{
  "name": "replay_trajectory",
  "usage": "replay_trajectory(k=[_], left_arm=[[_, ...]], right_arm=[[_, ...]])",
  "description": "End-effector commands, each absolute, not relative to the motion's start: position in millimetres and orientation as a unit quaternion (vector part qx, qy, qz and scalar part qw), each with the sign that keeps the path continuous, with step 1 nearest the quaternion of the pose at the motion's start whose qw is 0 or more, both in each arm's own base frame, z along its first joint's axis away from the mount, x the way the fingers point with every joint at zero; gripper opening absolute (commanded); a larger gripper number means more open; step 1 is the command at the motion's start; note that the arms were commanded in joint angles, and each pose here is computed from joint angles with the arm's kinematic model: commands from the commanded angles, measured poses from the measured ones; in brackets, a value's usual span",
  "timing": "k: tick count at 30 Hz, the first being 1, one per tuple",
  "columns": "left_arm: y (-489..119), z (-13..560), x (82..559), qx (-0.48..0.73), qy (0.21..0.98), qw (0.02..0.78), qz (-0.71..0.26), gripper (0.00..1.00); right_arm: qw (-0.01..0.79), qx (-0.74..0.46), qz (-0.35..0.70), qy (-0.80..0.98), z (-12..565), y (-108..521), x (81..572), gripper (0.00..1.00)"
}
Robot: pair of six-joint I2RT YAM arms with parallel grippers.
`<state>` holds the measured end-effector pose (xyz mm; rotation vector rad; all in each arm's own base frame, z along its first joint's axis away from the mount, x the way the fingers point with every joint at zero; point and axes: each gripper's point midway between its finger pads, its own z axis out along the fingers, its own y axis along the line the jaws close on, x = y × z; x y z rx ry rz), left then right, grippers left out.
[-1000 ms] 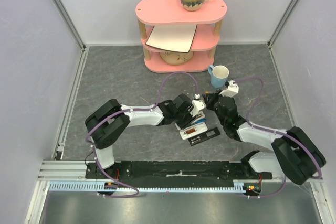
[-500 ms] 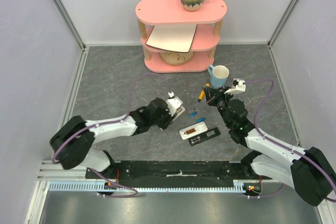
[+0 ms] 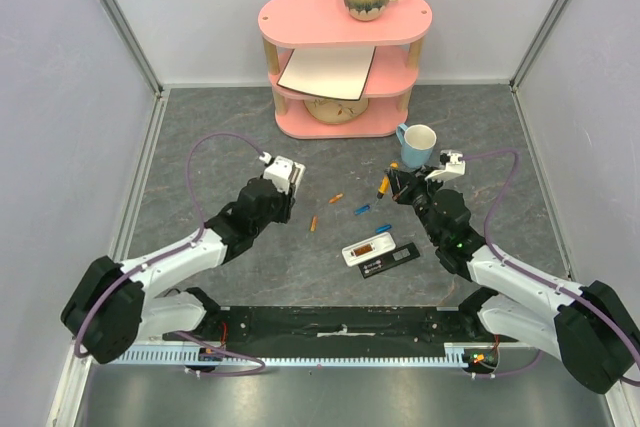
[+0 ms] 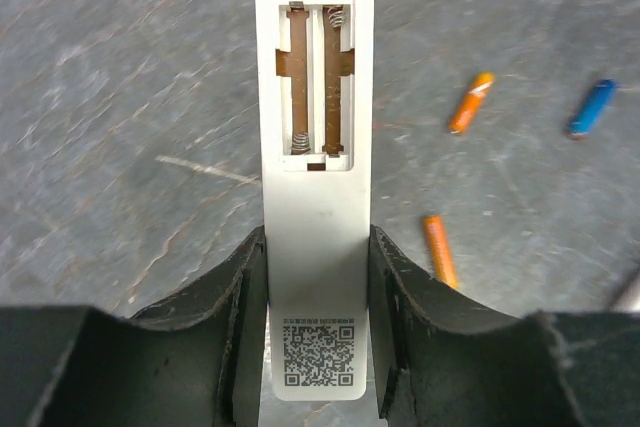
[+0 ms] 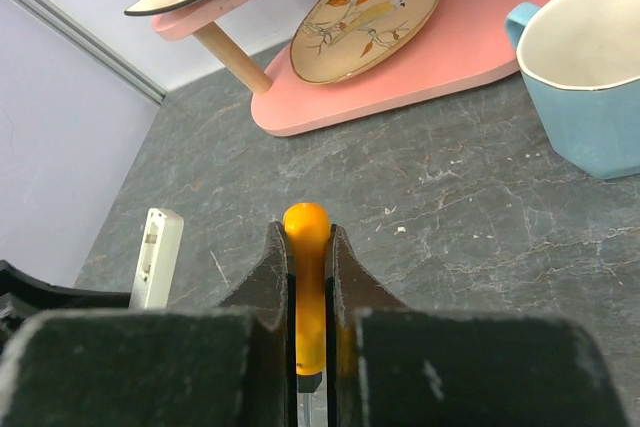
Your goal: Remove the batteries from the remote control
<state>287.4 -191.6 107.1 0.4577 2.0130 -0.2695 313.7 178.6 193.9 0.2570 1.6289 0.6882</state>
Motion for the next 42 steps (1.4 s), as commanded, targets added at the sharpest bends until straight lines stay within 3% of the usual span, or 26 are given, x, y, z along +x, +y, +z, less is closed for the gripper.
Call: replay_trajectory(k=[1, 8, 11, 14, 15, 18, 24, 27, 35, 42], left_arm=[[-170, 96, 308, 0.111, 0.864, 0.486, -0.072, 0.02], [-171, 66, 317, 0.106, 0.898, 0.421, -0.071, 0.02], [-174, 55, 313, 0.113, 0.908, 0.395, -0.079, 0.07], [-177, 53, 315, 0.115, 0.911, 0.388, -0.083, 0.18], [-178, 51, 314, 0.118, 0.912, 0.384, -0.084, 0.28], [-180, 48, 314, 0.121, 0.914, 0.377, -0.086, 0.43], [-181, 47, 313, 0.125, 0.914, 0.377, -0.090, 0.66], [-182, 50, 313, 0.128, 0.910, 0.383, -0.096, 0.72], [-209, 106, 295, 0.182, 0.844, 0.463, -0.200, 0.78], [-282, 118, 224, 0.302, 0.810, 0.421, -0.275, 0.79]], right_arm=[[0.638, 0.108, 0.300, 0.701, 206, 178, 315, 0.00], [0.635, 0.102, 0.286, 0.710, 201, 176, 314, 0.00], [0.635, 0.102, 0.282, 0.712, 201, 174, 313, 0.00], [0.635, 0.104, 0.277, 0.713, 199, 171, 312, 0.00], [0.637, 0.103, 0.275, 0.713, 200, 170, 312, 0.00], [0.638, 0.106, 0.271, 0.713, 200, 168, 313, 0.00], [0.642, 0.108, 0.267, 0.711, 204, 166, 313, 0.00], [0.645, 0.108, 0.263, 0.709, 208, 163, 312, 0.00], [0.644, 0.103, 0.268, 0.709, 215, 161, 305, 0.00], [0.629, 0.098, 0.268, 0.724, 211, 150, 283, 0.00]])
